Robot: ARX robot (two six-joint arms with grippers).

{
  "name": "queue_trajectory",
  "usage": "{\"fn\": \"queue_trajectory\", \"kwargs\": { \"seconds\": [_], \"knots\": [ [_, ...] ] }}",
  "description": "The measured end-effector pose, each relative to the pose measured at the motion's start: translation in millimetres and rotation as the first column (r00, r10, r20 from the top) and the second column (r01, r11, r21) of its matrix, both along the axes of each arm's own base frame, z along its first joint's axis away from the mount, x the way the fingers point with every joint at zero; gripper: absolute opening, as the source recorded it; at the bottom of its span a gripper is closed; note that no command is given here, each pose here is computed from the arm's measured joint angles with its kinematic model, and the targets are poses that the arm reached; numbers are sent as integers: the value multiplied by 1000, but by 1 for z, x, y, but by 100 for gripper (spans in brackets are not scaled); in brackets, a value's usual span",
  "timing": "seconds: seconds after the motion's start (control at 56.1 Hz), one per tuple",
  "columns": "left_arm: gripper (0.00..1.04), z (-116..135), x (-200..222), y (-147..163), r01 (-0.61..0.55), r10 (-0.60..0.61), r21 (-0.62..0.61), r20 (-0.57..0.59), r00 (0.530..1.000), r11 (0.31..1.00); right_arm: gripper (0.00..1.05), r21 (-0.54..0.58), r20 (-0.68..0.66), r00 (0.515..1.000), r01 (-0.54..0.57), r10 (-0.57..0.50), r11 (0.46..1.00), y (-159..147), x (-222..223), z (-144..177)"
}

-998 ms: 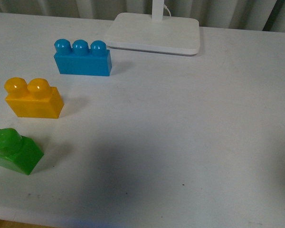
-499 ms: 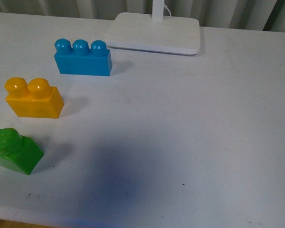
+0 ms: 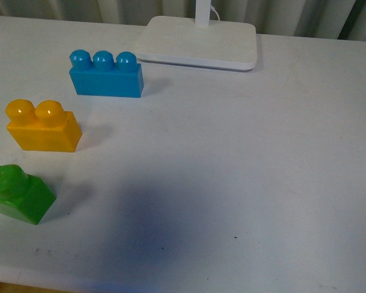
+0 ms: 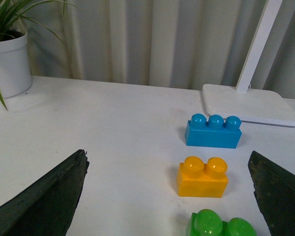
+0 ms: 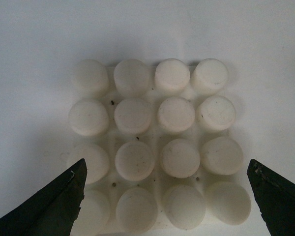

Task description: Insert yellow block into base center

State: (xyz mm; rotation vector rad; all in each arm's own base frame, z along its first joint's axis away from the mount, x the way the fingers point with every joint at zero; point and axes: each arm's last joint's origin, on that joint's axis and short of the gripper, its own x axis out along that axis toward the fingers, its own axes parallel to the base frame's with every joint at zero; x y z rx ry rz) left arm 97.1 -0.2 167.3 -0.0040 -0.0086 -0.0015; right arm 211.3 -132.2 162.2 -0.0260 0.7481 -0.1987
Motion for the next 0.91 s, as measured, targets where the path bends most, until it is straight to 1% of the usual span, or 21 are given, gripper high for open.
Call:
{"fn": "queue_trajectory", "kwargs": {
  "seconds": [0.125,0.392,0.588,0.713,0.855,0.909],
  "knots": [
    [98,0,0,0,0,0,0,0,1000,1000,96,13,-34,999,1,-1,1000,-10,11,-7],
    [98,0,0,0,0,0,0,0,1000,1000,96,17,-63,998,7,-6,1000,-23,27,-19],
    [98,0,0,0,0,0,0,0,1000,1000,96,20,-80,997,-20,21,1000,-23,28,-23],
    [98,0,0,0,0,0,0,0,1000,1000,96,22,-98,993,-64,66,998,-22,27,-23],
    [98,0,0,0,0,0,0,0,1000,1000,96,45,-109,988,-105,109,994,-16,27,-25],
    [98,0,0,0,0,0,0,0,1000,1000,96,76,-115,987,-108,116,991,-12,27,-26]
  ]
}}
